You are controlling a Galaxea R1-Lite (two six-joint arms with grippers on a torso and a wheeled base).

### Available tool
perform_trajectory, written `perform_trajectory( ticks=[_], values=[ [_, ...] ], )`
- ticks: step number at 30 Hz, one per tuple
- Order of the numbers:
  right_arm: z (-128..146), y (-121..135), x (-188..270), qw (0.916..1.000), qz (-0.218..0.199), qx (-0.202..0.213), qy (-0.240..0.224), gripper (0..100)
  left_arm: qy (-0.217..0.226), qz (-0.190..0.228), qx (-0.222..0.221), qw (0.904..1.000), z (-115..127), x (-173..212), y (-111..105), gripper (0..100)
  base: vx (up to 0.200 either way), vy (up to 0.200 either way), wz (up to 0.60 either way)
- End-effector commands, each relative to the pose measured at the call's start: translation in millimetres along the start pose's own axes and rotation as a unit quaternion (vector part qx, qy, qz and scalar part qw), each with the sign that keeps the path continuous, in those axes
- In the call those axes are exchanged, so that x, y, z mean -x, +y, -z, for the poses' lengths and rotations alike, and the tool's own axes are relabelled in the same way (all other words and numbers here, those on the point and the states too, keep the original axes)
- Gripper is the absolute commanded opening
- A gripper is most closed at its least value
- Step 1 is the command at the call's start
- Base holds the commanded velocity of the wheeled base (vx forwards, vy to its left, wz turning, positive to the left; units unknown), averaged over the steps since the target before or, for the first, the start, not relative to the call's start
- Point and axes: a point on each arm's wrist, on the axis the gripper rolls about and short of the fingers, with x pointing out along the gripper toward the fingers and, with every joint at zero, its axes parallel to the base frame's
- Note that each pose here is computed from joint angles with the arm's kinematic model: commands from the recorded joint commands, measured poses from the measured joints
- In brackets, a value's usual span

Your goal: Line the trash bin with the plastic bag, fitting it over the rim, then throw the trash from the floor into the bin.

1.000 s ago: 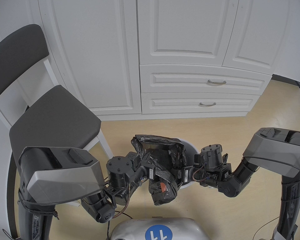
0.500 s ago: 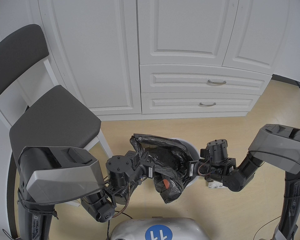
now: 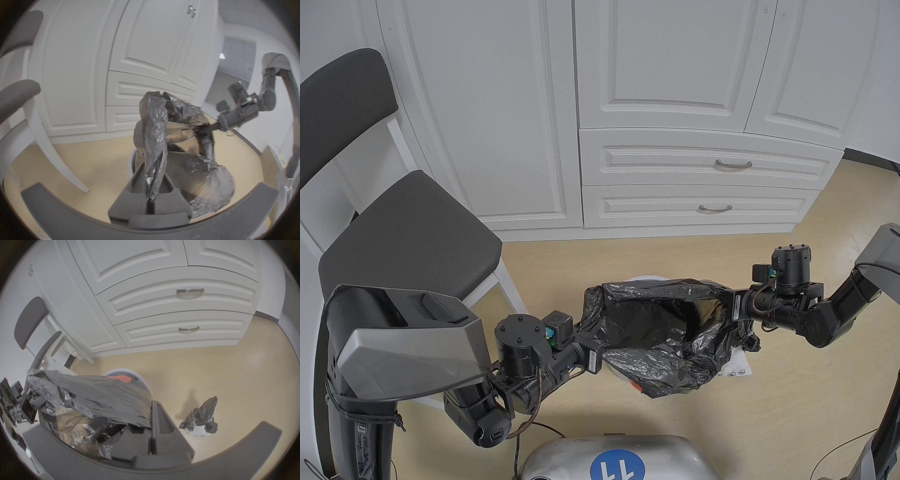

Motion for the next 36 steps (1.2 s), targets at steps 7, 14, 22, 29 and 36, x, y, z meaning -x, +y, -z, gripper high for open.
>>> perform_trajectory(
  ticks=[7, 14, 22, 29, 36],
  values=[
    [-10, -15, 6, 0.9997, 0.012, 0.008, -0.019, 0, 0.004, 0.128, -0.035, 0.9911, 2, 0, 58, 0, 0.000, 0.000, 0.00],
    [-18, -8, 18, 0.9994, 0.006, 0.013, -0.030, 0, -0.019, 0.188, -0.077, 0.9790, 1, -21, 59, 0, 0.000, 0.000, 0.00],
    [-19, -4, 17, 0.9993, 0.006, 0.017, -0.033, 0, -0.006, 0.159, -0.075, 0.9844, -8, -62, 31, 0, 0.000, 0.000, 0.00],
    [-9, -6, 11, 0.9998, 0.007, 0.016, -0.010, 0, 0.037, 0.163, -0.067, 0.9837, 0, -67, 23, 0, 0.000, 0.000, 0.00],
    [-3, -6, 12, 0.9985, 0.009, 0.029, 0.046, 0, 0.082, 0.139, -0.060, 0.9850, 8, -36, 28, 0, 0.000, 0.000, 0.00]
  ],
)
